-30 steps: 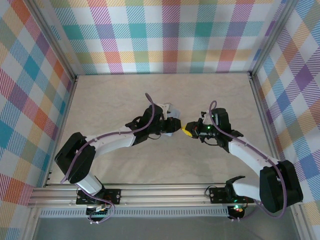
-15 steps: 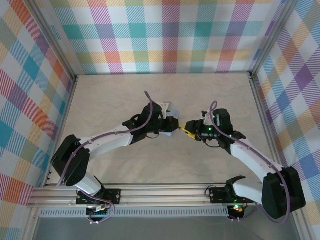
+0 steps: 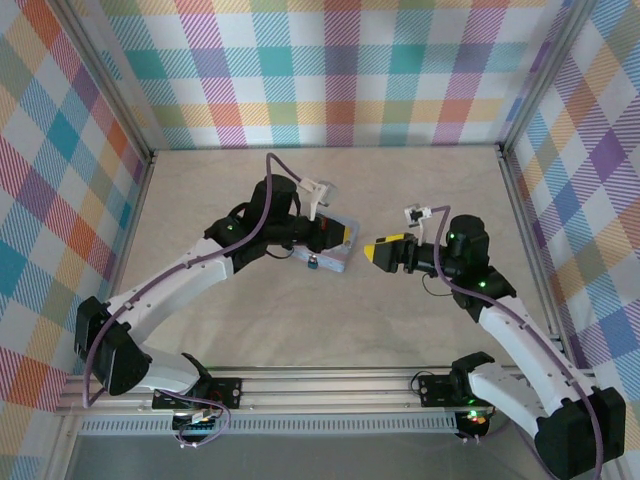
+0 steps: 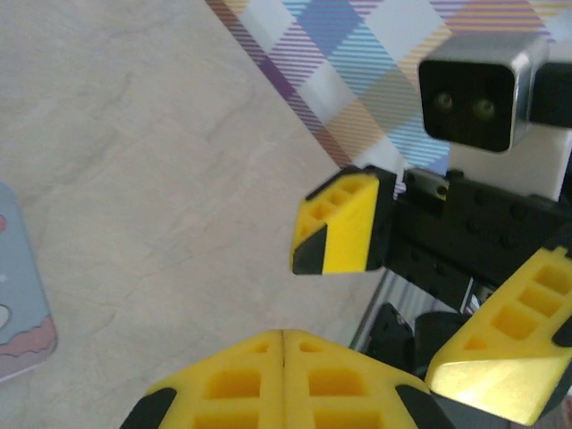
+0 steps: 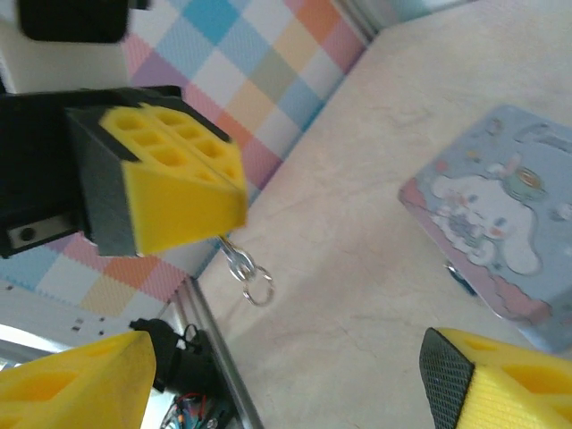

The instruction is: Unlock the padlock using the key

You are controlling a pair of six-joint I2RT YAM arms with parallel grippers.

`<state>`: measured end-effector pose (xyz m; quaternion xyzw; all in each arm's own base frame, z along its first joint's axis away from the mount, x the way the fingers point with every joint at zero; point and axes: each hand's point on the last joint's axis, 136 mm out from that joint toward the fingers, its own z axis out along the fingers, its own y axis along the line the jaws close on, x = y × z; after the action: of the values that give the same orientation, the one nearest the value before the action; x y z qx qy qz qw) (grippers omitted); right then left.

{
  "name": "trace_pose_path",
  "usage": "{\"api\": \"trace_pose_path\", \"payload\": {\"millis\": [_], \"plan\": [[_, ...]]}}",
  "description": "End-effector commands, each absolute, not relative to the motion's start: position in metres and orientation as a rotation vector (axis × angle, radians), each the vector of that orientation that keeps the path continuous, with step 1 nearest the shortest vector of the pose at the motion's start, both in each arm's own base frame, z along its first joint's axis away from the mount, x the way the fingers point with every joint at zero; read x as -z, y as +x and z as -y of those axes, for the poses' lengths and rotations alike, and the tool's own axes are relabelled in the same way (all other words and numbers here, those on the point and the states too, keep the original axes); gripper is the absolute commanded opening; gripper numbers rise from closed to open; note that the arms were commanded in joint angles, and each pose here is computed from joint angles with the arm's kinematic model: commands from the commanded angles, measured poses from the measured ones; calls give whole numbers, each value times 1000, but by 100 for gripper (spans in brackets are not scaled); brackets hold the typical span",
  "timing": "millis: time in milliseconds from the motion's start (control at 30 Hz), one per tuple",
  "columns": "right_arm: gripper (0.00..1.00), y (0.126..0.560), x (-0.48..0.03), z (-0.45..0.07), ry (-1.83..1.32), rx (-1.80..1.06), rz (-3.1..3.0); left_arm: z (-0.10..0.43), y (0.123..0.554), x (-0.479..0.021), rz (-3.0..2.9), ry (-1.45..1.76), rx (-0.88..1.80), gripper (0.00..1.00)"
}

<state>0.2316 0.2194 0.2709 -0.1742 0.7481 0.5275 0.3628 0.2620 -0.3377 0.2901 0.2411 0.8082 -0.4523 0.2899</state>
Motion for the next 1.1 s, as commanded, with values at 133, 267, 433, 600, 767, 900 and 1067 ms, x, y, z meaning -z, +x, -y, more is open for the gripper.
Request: {"api": "trace_pose_path", "payload": {"millis": [133,267,433,600,767,900,1067], "plan": [[76,219,-309,-239,-664,-1476,-1782,337,252,-304,-2125,713,1256,0],[72,220,-306,-245,-676,-1490,-1798,341,254,-303,-2132,702,1279,0],[71,220,-295,-252,-691,-1504,-1827,343,255,-299,-2143,686,1293,0],[65,217,-287,-259,-713,-1512,-1852,343,258,-296,-2156,670,1284,0],[60,216,-284,-263,-730,-1521,-1861,342,259,-293,-2167,655,1277,0],[55,215,-280,-266,-745,-1523,-1873,345,263,-295,-2145,648,1285,0],[46,214,-280,-270,-759,-1531,-1876,345,264,-295,-2149,642,1283,0]]}}
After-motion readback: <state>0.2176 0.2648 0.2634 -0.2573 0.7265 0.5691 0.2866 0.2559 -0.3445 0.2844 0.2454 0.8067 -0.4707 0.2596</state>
